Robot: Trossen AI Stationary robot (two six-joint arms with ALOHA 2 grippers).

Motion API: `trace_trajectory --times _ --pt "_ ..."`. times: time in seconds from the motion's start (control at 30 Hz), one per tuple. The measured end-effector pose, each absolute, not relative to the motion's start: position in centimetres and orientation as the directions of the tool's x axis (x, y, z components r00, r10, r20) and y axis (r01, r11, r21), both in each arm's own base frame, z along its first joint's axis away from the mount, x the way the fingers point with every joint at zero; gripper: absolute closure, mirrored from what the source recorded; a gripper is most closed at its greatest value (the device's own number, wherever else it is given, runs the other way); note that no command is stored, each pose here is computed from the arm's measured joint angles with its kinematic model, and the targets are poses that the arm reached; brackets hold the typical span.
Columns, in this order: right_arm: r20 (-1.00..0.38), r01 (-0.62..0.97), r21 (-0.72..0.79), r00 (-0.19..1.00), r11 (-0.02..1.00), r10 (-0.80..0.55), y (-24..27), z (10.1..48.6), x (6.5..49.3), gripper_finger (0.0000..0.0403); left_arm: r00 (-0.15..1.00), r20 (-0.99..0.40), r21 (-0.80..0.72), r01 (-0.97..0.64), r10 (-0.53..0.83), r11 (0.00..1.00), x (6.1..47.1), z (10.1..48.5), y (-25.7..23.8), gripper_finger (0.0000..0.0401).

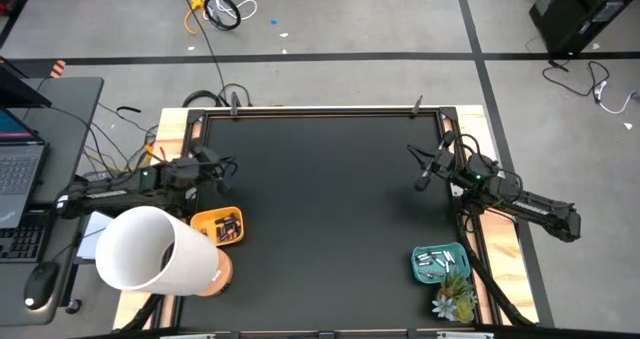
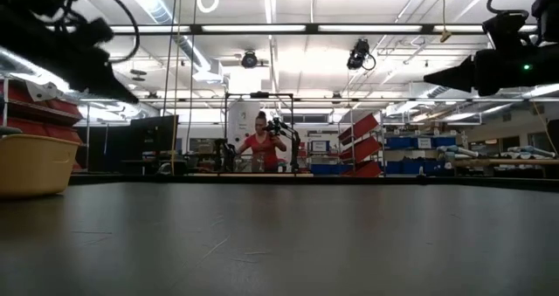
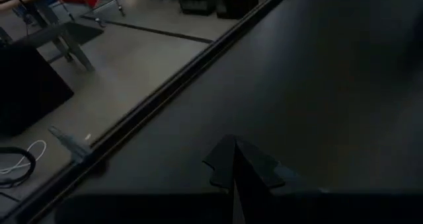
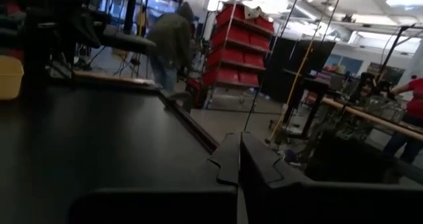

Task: Sort batteries
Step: Return to Home Position

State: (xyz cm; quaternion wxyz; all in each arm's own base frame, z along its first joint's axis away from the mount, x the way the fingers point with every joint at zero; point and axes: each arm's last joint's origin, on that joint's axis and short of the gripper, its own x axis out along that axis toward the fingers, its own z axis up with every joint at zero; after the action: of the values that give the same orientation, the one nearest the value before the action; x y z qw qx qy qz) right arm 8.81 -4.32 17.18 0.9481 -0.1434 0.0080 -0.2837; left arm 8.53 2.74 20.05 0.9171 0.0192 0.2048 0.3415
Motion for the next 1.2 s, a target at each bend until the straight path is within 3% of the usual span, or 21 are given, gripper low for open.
trace_trajectory --times 0.2,0.4,1.2 --pt "0.028 0.525 -0.283 0.841 0.803 -0.540 -4.3 16.8 8.8 0.0400 0.703 -0.316 0.153 -0.625 0.638 0.765 9.3 18.9 2.8 0.0382" --pt "0.007 0.519 -0.286 0.842 0.805 -0.540 -4.4 16.6 8.9 0.0399 0.695 -0.338 0.161 -0.622 0.635 0.766 9.7 15.3 2.9 0.0382" --pt "-0.051 0.503 -0.295 0.841 0.813 -0.538 -4.5 16.2 9.3 0.0398 0.646 -0.454 0.228 -0.582 0.613 0.781 10.9 13.6 3.0 0.0382"
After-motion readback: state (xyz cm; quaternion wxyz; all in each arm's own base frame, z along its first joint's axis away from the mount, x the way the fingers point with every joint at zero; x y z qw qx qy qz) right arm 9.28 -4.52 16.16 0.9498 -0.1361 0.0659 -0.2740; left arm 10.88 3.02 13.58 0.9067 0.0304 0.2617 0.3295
